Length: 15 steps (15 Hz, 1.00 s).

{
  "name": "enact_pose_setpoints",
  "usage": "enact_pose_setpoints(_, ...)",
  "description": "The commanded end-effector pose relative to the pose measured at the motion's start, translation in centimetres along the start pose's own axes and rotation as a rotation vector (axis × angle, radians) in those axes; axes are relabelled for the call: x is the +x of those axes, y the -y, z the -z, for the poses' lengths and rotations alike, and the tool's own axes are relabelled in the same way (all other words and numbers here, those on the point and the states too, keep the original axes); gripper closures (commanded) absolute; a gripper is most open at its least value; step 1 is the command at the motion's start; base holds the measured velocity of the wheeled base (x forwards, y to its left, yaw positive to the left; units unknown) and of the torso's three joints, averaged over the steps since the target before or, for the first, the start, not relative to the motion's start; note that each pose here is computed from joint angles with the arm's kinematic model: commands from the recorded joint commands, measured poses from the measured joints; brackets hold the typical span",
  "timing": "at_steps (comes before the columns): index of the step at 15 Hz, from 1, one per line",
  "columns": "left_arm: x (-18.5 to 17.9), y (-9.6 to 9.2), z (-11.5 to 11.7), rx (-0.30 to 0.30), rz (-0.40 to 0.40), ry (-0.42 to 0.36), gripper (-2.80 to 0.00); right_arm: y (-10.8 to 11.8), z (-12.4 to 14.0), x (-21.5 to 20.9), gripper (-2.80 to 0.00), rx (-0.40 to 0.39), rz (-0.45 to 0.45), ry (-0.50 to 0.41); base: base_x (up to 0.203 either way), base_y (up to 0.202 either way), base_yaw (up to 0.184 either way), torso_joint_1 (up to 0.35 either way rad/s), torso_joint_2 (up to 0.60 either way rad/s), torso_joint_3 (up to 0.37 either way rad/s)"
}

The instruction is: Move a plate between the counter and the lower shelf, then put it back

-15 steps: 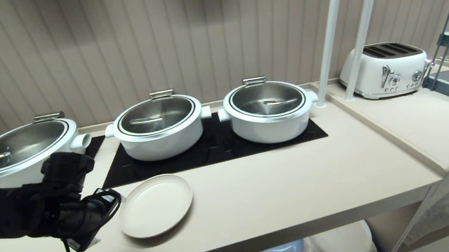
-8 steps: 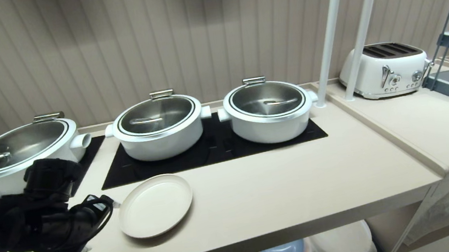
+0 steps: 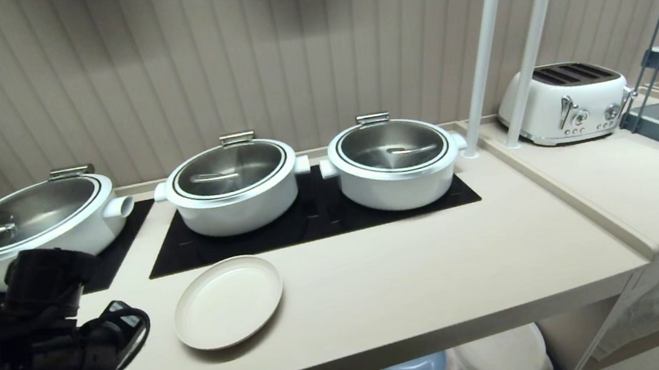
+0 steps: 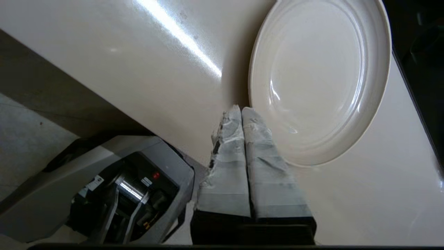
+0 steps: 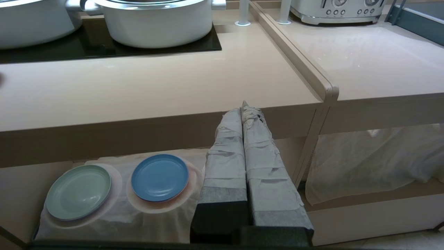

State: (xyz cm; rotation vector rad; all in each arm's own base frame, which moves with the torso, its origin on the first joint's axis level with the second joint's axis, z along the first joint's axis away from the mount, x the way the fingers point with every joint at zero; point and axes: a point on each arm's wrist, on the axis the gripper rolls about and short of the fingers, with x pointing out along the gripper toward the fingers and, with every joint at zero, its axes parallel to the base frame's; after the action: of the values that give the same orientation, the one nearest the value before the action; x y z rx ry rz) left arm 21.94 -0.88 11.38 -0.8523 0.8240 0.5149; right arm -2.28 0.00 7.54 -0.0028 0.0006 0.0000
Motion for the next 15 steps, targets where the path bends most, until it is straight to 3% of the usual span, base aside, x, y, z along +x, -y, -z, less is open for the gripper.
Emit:
enact_pose_setpoints(1,-1.3,0.0,-0.2,0.024,0.040,0.029,0.00,0.0,0.0,0.0,0.00,0.000,0.000,0.001,0.000,0.000,0.000,0.000,0.00,0.000)
enact_pose_setpoints(7,-5.9,-0.8,-0.3,0.270,0.179,0.147,0.00,0.0,0.0,0.0,0.00,0.000,0.000,-0.001,0.000,0.000,0.000,0.000,0.00,0.000)
enact_pose_setpoints(9,-6.8,-1.8,0.3,0.341,0.189,0.169,0.00,0.0,0.0,0.0,0.00,-0.001,0.000,-0.001,0.000,0.000,0.000,0.000,0.00,0.000)
enact_pose_setpoints(12,-9.6,-3.8,1.2,0.436,0.258,0.263,0.00,0.0,0.0,0.0,0.00,0.000,0.000,0.001,0.000,0.000,0.000,0.000,0.00,0.000)
enact_pose_setpoints(15,-11.4,-6.9,3.0,0.595,0.298,0.357,0.00,0.0,0.0,0.0,0.00,0.000,0.000,-0.001,0.000,0.000,0.000,0.000,0.00,0.000)
